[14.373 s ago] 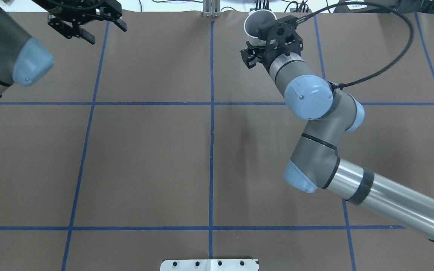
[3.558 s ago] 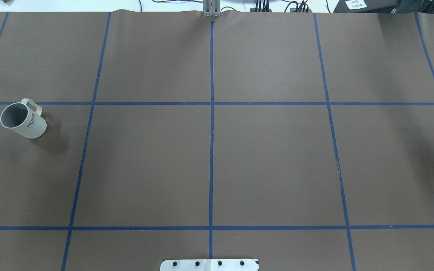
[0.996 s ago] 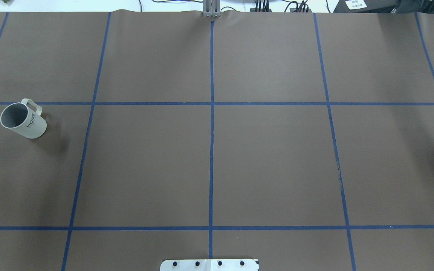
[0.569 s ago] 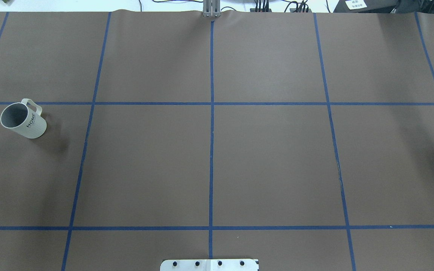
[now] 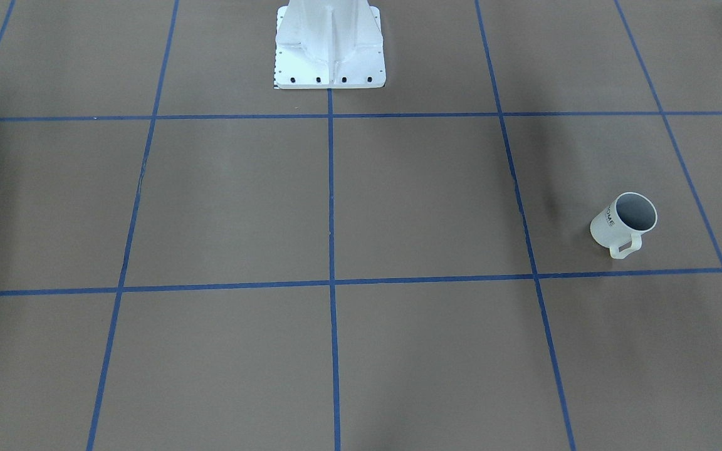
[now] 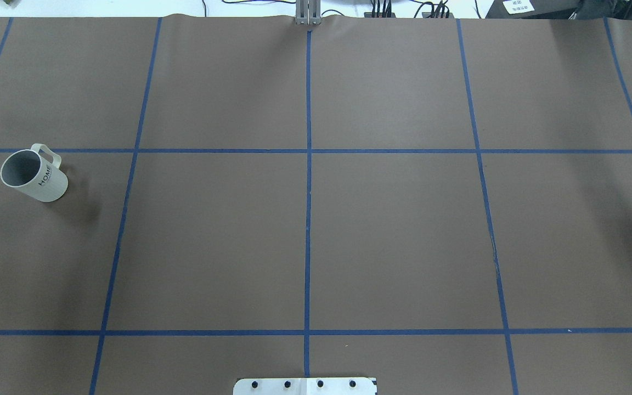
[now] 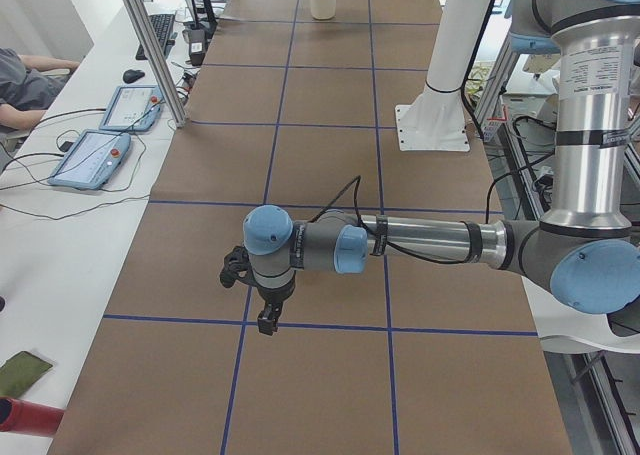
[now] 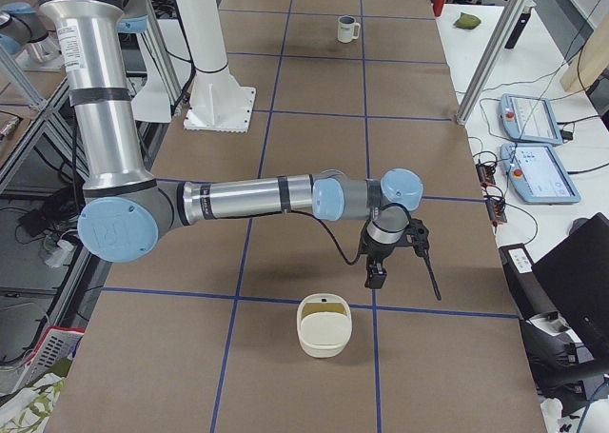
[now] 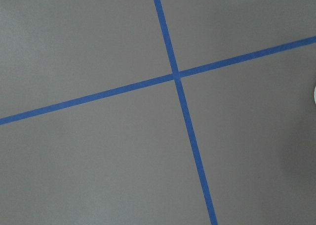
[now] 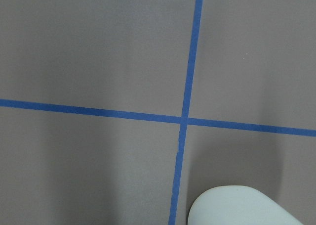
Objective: Left arm hands cup to right arm to dump lemon
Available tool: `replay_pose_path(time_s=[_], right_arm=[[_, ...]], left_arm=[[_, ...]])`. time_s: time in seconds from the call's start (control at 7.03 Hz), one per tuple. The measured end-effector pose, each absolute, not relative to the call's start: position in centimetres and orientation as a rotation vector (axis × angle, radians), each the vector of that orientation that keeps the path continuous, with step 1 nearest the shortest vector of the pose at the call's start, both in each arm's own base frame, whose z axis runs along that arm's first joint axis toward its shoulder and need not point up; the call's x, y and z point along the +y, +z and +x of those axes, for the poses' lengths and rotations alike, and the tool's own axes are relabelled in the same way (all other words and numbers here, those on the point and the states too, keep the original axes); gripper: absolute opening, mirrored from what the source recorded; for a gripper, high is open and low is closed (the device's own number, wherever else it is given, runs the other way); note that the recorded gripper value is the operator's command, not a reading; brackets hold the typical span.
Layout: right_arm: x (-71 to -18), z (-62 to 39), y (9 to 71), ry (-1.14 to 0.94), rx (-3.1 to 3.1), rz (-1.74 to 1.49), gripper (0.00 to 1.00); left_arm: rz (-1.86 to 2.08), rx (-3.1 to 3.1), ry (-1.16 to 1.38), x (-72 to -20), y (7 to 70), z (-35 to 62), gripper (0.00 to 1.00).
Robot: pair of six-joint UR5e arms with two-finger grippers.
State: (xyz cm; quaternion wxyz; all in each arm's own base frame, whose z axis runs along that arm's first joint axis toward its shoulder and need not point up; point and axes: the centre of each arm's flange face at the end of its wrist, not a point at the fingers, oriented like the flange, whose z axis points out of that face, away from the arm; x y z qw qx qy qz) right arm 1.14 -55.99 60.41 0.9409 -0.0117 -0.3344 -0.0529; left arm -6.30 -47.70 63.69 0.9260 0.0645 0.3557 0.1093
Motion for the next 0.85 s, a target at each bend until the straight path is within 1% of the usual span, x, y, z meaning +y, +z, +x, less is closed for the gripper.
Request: replay_pose_path(time_s=[0.85], right_arm=[[-55.73,1.00,60.76,-0.110,-0.683,-0.031,1.00]], left_arm=[[0.126,0.729,0.222,-47.50,63.96,-6.24,1.00]])
